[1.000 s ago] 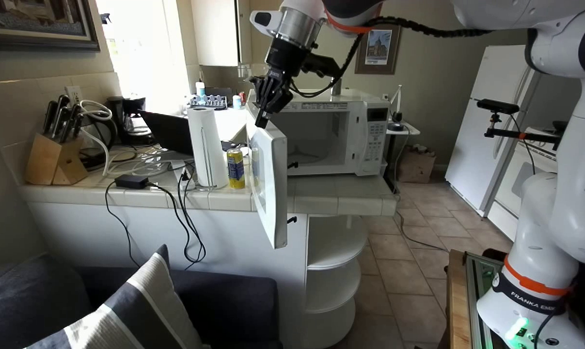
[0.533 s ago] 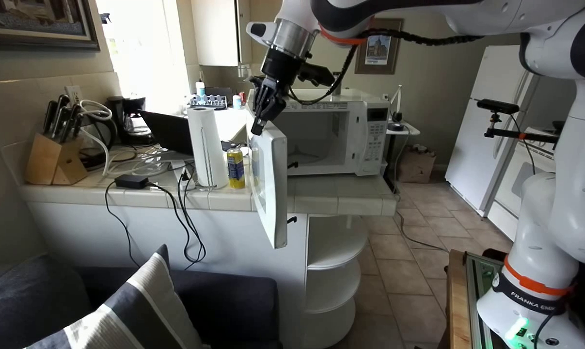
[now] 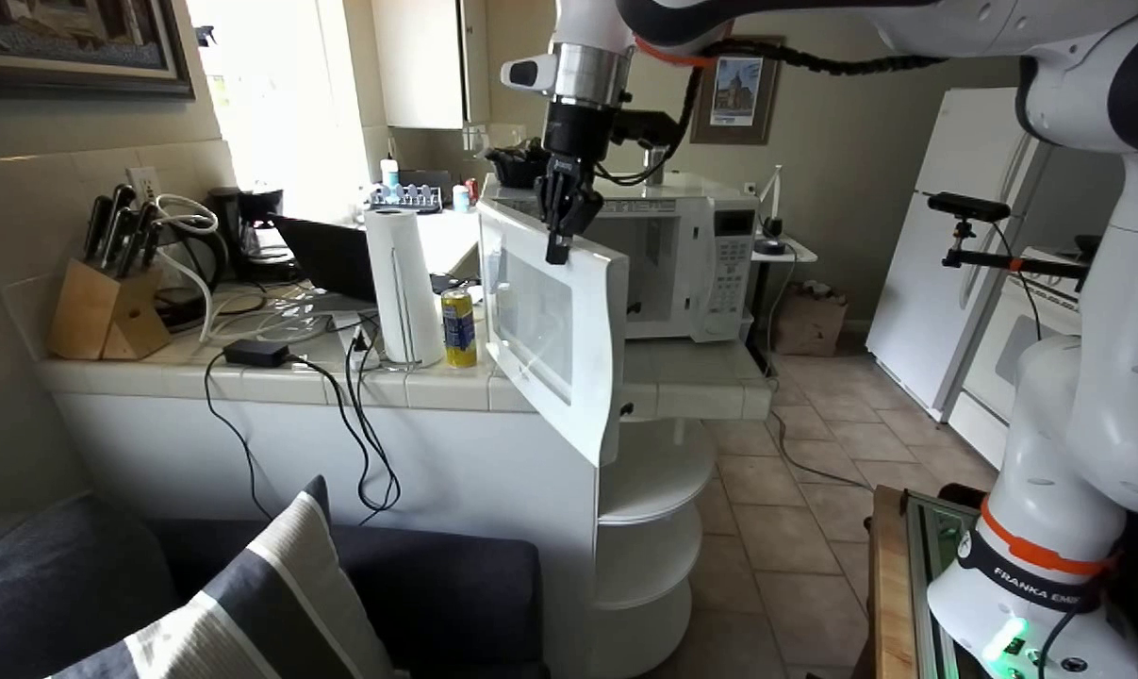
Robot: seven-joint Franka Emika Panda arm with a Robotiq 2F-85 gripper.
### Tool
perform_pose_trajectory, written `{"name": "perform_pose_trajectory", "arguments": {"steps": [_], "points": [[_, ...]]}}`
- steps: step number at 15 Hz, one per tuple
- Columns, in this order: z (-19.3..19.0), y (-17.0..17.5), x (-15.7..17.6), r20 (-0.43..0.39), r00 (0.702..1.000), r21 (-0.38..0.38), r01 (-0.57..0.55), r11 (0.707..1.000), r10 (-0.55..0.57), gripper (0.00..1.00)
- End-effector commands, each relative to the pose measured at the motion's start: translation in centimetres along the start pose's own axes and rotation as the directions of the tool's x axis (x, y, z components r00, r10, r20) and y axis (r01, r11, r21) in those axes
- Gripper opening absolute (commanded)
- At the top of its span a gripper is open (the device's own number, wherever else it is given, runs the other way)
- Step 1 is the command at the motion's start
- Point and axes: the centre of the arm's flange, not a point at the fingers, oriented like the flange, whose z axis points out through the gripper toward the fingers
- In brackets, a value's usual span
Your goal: Close the microwave door
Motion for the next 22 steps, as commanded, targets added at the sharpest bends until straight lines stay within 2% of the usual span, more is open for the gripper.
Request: {"name": "perform_pose_trajectory", "arguments": {"steps": [1, 3, 6, 10, 15, 17, 20, 22], "points": [[-0.9, 0.4, -2.1, 0.168, 0.985, -0.024, -0.029, 0.999, 0.033, 0.0], [-0.3, 0.8, -3.7, 0.254, 0.965, -0.036, -0.06, 0.998, 0.067, 0.0], [1.1, 1.9, -6.3, 0.324, 0.933, -0.081, -0.133, 0.988, 0.153, 0.0], [1.3, 4.5, -10.2, 0.369, 0.871, -0.191, -0.271, 0.944, 0.324, 0.0], [2.0, 7.8, -15.9, 0.391, 0.74, -0.361, -0.424, 0.83, 0.548, 0.0], [2.9, 8.6, -17.7, 0.372, 0.698, -0.425, -0.458, 0.781, 0.612, 0.0], [4.5, 9.7, -19.7, 0.315, 0.66, -0.517, -0.483, 0.707, 0.682, 0.0], [5.4, 10.5, -20.6, 0.263, 0.669, -0.569, -0.474, 0.672, 0.695, 0.0]]}}
